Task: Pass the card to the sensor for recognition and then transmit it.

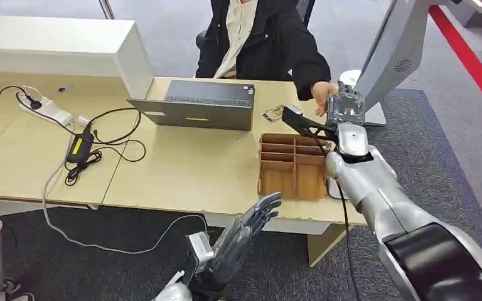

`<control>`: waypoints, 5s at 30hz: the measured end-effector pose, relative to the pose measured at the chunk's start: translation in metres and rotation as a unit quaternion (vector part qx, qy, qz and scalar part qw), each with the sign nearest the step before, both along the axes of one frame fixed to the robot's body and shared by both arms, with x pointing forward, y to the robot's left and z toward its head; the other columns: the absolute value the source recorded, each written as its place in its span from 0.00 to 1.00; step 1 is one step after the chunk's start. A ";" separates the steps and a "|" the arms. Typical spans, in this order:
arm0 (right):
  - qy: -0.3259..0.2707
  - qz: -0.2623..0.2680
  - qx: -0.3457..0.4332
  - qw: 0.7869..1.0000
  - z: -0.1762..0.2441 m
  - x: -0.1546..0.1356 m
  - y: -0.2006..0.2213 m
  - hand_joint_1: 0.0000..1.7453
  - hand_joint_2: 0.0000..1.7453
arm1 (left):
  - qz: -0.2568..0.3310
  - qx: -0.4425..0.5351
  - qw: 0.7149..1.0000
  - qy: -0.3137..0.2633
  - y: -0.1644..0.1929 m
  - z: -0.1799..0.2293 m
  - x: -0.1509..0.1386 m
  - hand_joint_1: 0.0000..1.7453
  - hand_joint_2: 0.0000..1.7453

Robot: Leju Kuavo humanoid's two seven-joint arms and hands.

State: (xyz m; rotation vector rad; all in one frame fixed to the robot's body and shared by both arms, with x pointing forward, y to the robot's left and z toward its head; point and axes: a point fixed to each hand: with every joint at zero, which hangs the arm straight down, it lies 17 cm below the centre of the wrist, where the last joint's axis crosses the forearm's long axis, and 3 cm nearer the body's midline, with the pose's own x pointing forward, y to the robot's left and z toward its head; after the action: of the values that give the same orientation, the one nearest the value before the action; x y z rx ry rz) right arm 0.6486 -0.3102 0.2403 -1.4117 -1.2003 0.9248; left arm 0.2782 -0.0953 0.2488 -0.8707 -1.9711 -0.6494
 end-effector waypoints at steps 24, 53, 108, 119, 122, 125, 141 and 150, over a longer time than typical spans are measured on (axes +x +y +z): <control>-0.142 0.083 0.107 0.981 0.051 -0.005 0.039 0.00 1.00 | 0.023 0.009 1.000 0.003 0.002 -0.007 0.003 0.00 0.00; -0.152 0.136 0.227 0.952 -0.042 -0.118 0.076 0.00 1.00 | 0.065 0.026 0.998 -0.002 0.021 -0.009 0.011 0.00 0.00; -0.114 0.070 0.089 0.987 -0.060 -0.074 0.027 0.00 1.00 | 0.085 0.005 0.996 -0.008 0.034 0.002 0.013 0.00 0.00; -0.118 0.050 0.107 0.986 -0.058 -0.073 0.011 0.00 1.00 | 0.084 0.017 0.996 -0.006 0.035 -0.006 0.008 0.00 0.00; -0.118 0.052 0.105 0.986 -0.059 -0.073 0.011 0.00 1.00 | 0.086 0.018 0.996 -0.007 0.035 -0.007 0.007 0.00 0.00; -0.119 0.054 0.105 0.986 -0.057 -0.072 0.011 0.00 1.00 | 0.088 0.019 0.996 -0.008 0.035 -0.007 0.007 0.00 0.00; -0.120 0.057 0.110 0.985 -0.053 -0.067 0.014 0.00 1.00 | 0.095 0.021 0.995 -0.010 0.037 -0.008 0.007 0.00 0.00; -0.105 0.043 0.122 0.986 -0.063 -0.065 0.007 0.00 1.00 | 0.094 0.021 0.995 -0.010 0.036 -0.008 0.007 0.00 0.00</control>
State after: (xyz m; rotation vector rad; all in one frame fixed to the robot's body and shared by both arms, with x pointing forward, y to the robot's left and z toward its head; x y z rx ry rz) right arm 0.5836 -0.3029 0.1770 -1.2902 -1.4889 0.6703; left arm 0.2854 -0.0592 0.2411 -0.6451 -2.0215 -0.5889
